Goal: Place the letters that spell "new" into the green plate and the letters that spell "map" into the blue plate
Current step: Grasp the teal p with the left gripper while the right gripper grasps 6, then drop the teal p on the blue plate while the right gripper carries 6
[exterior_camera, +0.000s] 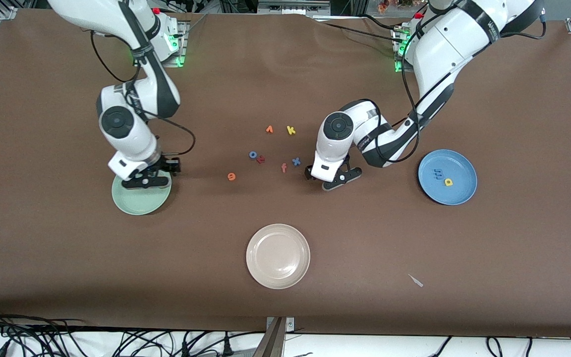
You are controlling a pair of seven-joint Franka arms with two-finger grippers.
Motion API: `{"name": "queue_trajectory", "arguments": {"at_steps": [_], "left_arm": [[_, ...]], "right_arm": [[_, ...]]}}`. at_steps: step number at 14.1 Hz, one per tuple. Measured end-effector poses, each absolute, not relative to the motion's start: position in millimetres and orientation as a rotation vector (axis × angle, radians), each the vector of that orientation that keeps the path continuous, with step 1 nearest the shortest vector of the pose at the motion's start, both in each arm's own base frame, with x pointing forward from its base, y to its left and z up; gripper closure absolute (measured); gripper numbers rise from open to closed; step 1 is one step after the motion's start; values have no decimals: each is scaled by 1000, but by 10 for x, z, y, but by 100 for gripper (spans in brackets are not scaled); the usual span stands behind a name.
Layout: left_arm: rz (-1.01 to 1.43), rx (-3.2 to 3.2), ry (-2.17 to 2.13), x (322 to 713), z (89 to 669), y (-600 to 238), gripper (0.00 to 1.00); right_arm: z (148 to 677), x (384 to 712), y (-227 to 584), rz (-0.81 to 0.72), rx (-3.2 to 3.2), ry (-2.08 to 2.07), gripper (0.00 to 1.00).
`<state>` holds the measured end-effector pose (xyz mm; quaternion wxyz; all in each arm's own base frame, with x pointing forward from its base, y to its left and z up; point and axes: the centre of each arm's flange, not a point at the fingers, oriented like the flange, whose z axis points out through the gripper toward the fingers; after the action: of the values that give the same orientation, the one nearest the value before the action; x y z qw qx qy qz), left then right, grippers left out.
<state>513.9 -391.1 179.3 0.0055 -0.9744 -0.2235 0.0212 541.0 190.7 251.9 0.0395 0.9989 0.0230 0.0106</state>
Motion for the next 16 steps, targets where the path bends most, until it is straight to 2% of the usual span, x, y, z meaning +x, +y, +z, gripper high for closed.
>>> {"name": "queue_trajectory", "arguments": {"at_steps": [3, 4, 5, 6, 7, 9, 10, 11, 16], "left_arm": [[69, -3046, -692, 5102, 1754, -3952, 25], [70, -3044, -696, 5095, 1750, -3958, 26], [70, -3042, -704, 5092, 1748, -3961, 32], [70, -3040, -708, 5091, 1747, -3961, 40], [71, -3038, -711, 5091, 1744, -3960, 40], [73, -3035, -714, 5087, 1736, -3958, 52], [74, -3034, -716, 5086, 1733, -3958, 54], [73, -3034, -717, 5085, 1733, -3960, 60], [72, -3030, -739, 5087, 1737, -3963, 70]], "right_arm": [[2588, 5308, 2420, 64, 3094, -61, 29], [2585, 5308, 2506, 70, 3096, -96, 29], [2560, 5324, 2571, 74, 3095, -140, 29], [2527, 5351, 2634, 79, 3093, -194, 29], [2486, 5371, 2712, 85, 3090, -258, 29], [2360, 5365, 2933, 101, 3082, -395, 29], [2278, 5346, 3050, 115, 3079, -463, 29], [2185, 5316, 3158, 126, 3077, -516, 29], [1826, 5184, 3424, 141, 3070, -611, 29]]}}
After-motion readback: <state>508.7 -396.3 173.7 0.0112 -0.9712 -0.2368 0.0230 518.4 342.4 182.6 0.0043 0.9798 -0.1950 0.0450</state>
